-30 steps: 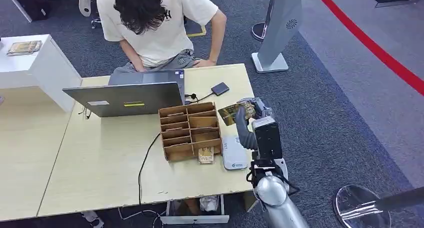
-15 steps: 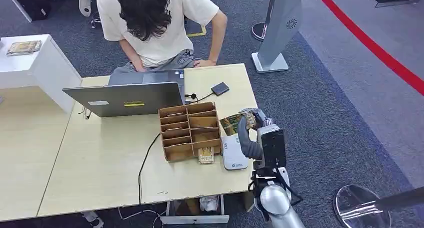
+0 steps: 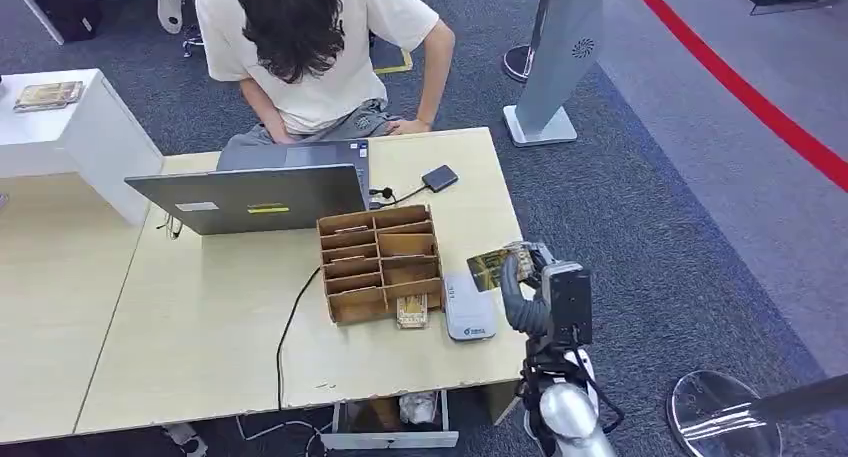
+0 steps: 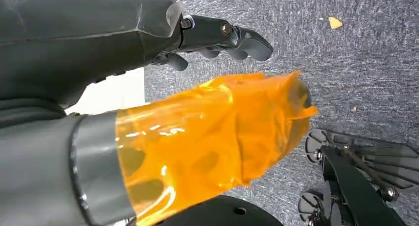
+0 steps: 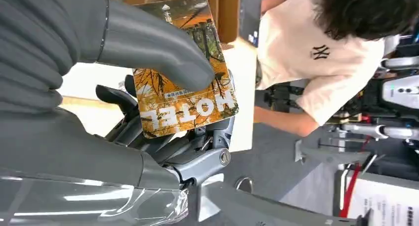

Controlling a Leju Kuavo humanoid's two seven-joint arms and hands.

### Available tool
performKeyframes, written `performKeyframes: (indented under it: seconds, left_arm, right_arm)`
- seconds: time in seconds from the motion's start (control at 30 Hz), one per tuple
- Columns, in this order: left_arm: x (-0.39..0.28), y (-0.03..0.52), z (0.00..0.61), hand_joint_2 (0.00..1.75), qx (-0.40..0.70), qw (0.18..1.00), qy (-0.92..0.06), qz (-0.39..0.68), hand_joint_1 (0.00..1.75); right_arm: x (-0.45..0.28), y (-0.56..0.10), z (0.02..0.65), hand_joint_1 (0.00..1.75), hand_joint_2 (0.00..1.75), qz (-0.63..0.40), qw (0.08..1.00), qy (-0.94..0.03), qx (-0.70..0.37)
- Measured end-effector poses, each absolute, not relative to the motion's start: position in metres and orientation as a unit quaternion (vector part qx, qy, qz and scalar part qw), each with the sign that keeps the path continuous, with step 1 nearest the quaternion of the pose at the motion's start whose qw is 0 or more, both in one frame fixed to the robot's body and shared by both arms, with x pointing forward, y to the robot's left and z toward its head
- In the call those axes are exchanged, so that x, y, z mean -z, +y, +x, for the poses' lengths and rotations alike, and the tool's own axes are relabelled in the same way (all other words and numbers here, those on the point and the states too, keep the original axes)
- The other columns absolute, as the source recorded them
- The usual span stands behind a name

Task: Pass the card to the sensor for recognition and then transmit it.

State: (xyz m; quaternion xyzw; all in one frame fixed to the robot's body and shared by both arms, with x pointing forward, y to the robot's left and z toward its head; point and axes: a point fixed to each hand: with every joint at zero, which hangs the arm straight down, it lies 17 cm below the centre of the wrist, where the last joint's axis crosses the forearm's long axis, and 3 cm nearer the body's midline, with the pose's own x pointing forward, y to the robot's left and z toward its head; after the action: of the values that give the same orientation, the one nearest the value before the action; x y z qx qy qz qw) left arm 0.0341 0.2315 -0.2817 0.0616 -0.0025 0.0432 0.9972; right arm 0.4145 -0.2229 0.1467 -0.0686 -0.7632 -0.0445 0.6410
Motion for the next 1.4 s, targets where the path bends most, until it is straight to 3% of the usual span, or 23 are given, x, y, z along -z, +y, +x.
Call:
performKeyframes:
  seconds: [1.4]
  left_arm:
    - [0.282, 0.235, 0.032, 0.0, -0.033, 0.997, 0.0, 0.064, 0.0]
  right_arm:
    - [-0.038, -0.212, 0.426, 1.75, 1.75, -0.08, 0.741, -0.666, -0.035]
